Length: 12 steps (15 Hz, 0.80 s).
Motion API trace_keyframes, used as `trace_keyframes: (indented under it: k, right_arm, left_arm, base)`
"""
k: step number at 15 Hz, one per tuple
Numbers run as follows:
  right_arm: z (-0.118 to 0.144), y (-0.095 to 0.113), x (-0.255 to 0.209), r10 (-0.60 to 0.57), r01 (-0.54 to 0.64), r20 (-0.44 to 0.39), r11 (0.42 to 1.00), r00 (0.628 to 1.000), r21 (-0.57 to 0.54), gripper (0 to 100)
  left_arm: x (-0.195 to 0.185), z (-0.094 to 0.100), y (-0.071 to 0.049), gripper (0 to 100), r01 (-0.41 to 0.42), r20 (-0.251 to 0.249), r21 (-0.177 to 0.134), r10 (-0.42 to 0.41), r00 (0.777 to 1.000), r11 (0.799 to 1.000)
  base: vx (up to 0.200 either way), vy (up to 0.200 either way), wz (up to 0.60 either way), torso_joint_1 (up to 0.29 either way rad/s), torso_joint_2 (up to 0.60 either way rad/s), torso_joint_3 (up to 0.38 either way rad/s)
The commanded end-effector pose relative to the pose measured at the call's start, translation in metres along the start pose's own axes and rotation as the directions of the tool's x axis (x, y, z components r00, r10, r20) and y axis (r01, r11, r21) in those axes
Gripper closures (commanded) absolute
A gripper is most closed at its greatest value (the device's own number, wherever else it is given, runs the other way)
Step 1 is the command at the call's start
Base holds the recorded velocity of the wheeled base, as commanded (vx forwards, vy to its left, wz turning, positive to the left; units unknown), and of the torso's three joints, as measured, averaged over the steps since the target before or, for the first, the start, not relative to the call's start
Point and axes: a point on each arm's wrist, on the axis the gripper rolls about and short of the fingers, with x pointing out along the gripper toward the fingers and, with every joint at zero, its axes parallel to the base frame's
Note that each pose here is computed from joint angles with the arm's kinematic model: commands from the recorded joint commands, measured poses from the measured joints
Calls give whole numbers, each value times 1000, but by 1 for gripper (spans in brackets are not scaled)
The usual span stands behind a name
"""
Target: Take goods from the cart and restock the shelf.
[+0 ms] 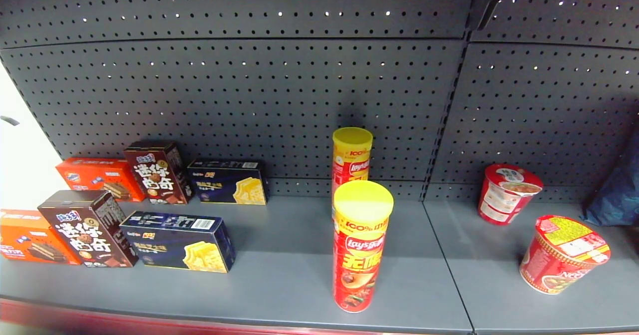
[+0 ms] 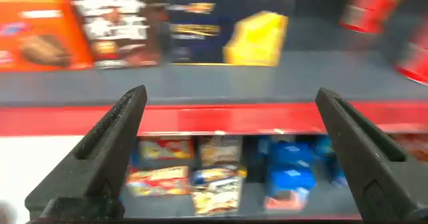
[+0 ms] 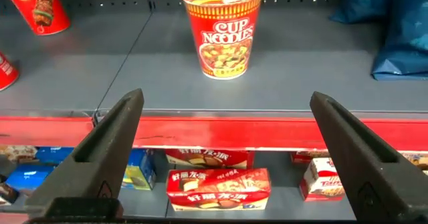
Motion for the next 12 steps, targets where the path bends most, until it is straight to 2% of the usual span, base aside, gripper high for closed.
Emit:
trace_keyframes:
  k: [1, 4, 8, 9, 12]
  right_arm:
    - [0, 0, 0, 16, -16, -3, 1000, 1000, 0, 0]
    - [0, 1, 0, 27, -27, -3, 1000, 1000, -3, 0]
    - [1, 1, 0, 31, -31, -4, 999, 1000, -8, 0]
    - [1, 1, 0, 33, -33, -4, 999, 999, -8, 0]
    - [0, 1, 0, 34, -34, -5, 999, 999, -9, 0]
  left_arm:
    - [-5, -1, -2, 0, 122, 58, 15, -123, 991, 992]
    - [-5, -1, -3, 0, 155, 61, 27, -157, 986, 987]
    - [-5, -1, -3, 0, 151, 61, 21, -152, 986, 988]
    - [-5, -1, -3, 0, 151, 61, 21, -152, 986, 988]
    - [-5, -1, -3, 0, 153, 61, 19, -154, 986, 988]
  base:
    - [0, 0, 0, 0, 0, 0]
    - [0, 0, 0, 0, 0, 0]
    - [0, 0, 0, 0, 0, 0]
    - [0, 0, -600, 7, 2, -2]
    - [0, 0, 0, 0, 0, 0]
